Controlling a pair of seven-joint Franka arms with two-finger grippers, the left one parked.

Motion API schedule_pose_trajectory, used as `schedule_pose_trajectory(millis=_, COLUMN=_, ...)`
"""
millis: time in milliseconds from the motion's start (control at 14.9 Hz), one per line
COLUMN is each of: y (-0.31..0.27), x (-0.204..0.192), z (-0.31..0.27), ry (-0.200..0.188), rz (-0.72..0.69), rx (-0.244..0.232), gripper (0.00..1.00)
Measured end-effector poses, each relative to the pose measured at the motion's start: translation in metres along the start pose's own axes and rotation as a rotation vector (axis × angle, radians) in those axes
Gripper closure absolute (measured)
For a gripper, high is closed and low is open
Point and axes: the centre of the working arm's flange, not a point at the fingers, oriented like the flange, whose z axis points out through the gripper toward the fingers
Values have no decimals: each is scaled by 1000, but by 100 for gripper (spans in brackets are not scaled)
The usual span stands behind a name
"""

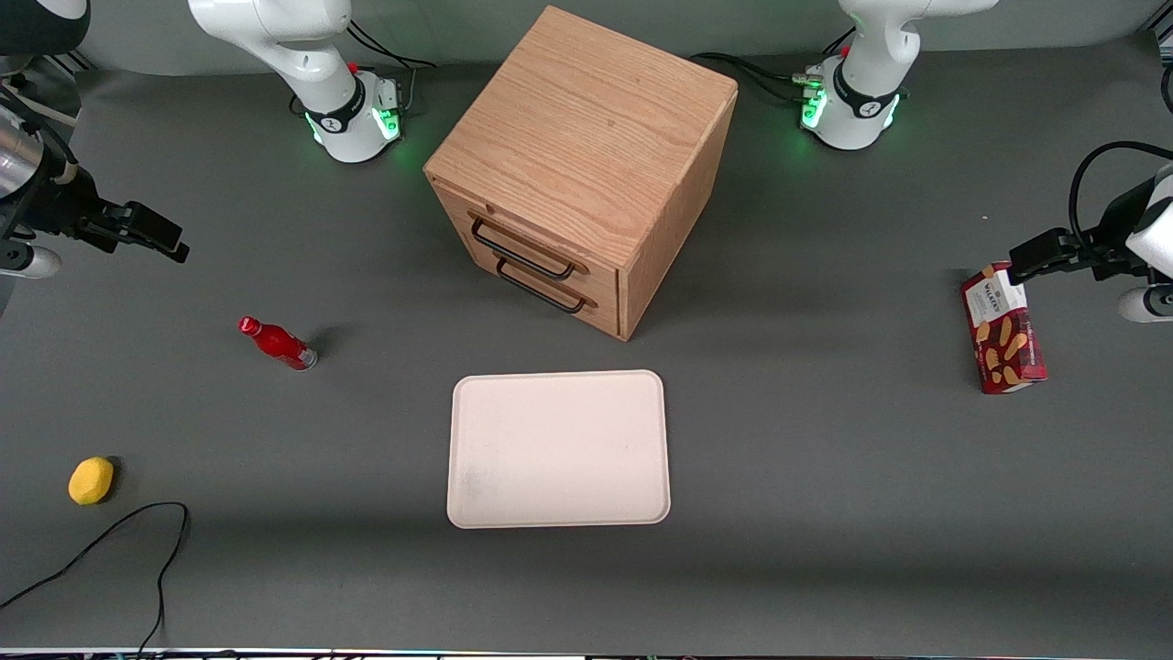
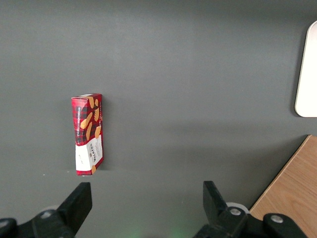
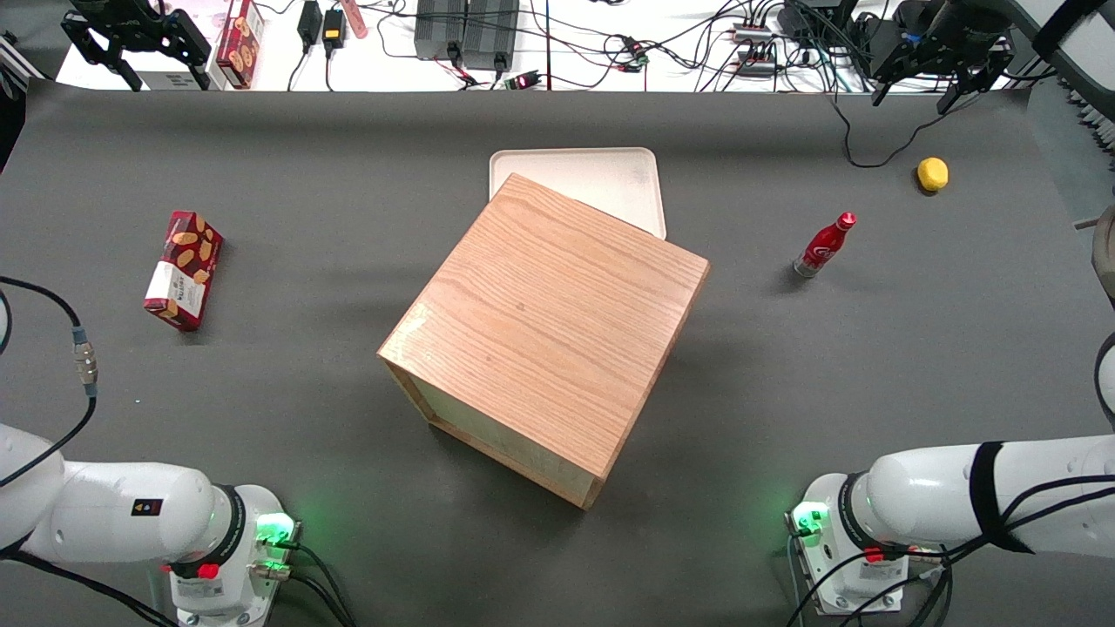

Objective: Open upper drawer
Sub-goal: 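Move the right gripper toward the upper drawer's black handle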

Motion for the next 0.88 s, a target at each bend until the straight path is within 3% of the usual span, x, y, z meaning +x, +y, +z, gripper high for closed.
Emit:
schedule_pose_trajectory(millis=538, y=-5, x=7, z=8, ry=4, rz=-25, rx=0, gripper=0)
schedule_pose_trajectory(millis=875, y=-64, x=21, z=20, ry=23, rz=-198, rx=5, gripper=0)
